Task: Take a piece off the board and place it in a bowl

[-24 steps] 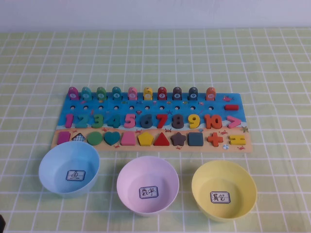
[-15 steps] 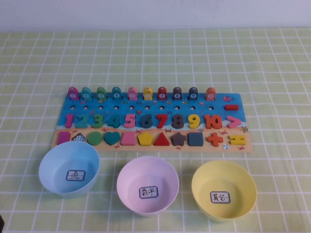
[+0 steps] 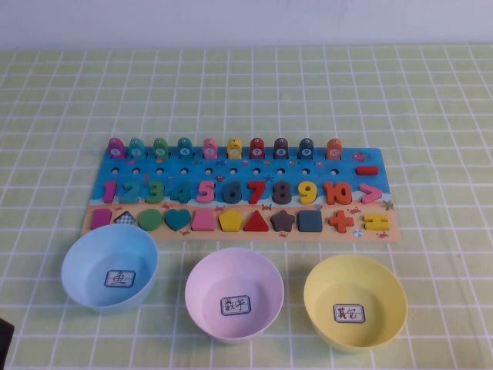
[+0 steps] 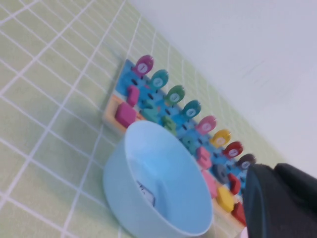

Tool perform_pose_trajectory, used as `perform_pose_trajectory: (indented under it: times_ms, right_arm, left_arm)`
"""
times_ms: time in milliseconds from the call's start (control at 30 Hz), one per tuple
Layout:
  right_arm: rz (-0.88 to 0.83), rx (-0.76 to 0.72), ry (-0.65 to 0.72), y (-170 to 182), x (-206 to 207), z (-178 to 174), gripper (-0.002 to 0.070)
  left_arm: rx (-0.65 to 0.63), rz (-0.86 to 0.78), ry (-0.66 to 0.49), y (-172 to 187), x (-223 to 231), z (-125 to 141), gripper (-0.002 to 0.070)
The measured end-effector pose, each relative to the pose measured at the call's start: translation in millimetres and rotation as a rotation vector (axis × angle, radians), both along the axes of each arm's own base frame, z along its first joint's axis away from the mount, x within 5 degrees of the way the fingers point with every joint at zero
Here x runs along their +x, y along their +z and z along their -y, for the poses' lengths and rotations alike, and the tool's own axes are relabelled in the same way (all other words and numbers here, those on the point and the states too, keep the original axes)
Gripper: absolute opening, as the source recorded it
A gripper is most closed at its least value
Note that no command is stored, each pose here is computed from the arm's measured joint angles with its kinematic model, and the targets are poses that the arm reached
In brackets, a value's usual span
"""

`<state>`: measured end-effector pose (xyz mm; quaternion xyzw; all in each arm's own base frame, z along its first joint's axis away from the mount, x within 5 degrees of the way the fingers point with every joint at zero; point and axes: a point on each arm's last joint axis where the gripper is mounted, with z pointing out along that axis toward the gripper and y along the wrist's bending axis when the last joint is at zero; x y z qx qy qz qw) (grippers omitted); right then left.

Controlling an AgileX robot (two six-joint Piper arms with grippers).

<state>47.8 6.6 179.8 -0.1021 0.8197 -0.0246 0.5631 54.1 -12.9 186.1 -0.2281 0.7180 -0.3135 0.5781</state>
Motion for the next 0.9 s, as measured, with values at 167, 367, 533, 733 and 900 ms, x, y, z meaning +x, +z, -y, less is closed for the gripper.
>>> perform_pose_trajectory:
  times_ms: [167, 367, 533, 733, 900]
  right_arm:
    - [0.000, 0.000, 0.000, 0.0, 0.0, 0.0, -0.0017]
    - [0.000, 0.000, 0.000, 0.0, 0.0, 0.0, -0.0017]
    - [0.000, 0.000, 0.000, 0.0, 0.0, 0.0, -0.0017]
    - [0.000, 0.000, 0.000, 0.0, 0.0, 0.0, -0.0017]
    - [0.000, 0.000, 0.000, 0.0, 0.0, 0.0, -0.0017]
  left_arm:
    - [-0.044, 0.016, 0.008, 2.1, 0.3, -0.2, -0.0005]
    - [-0.059, 0.059, 0.023, 6.2, 0.9, -1.5, -0.0005]
    - [-0.075, 0.096, 0.036, 9.8, 1.3, -2.7, -0.0005]
    - [-0.019, 0.050, -0.004, 16.4, -1.0, 0.4, -0.0004]
    - [0.272, -0.017, -0.115, 61.4, 3.7, 6.6, -0.0005]
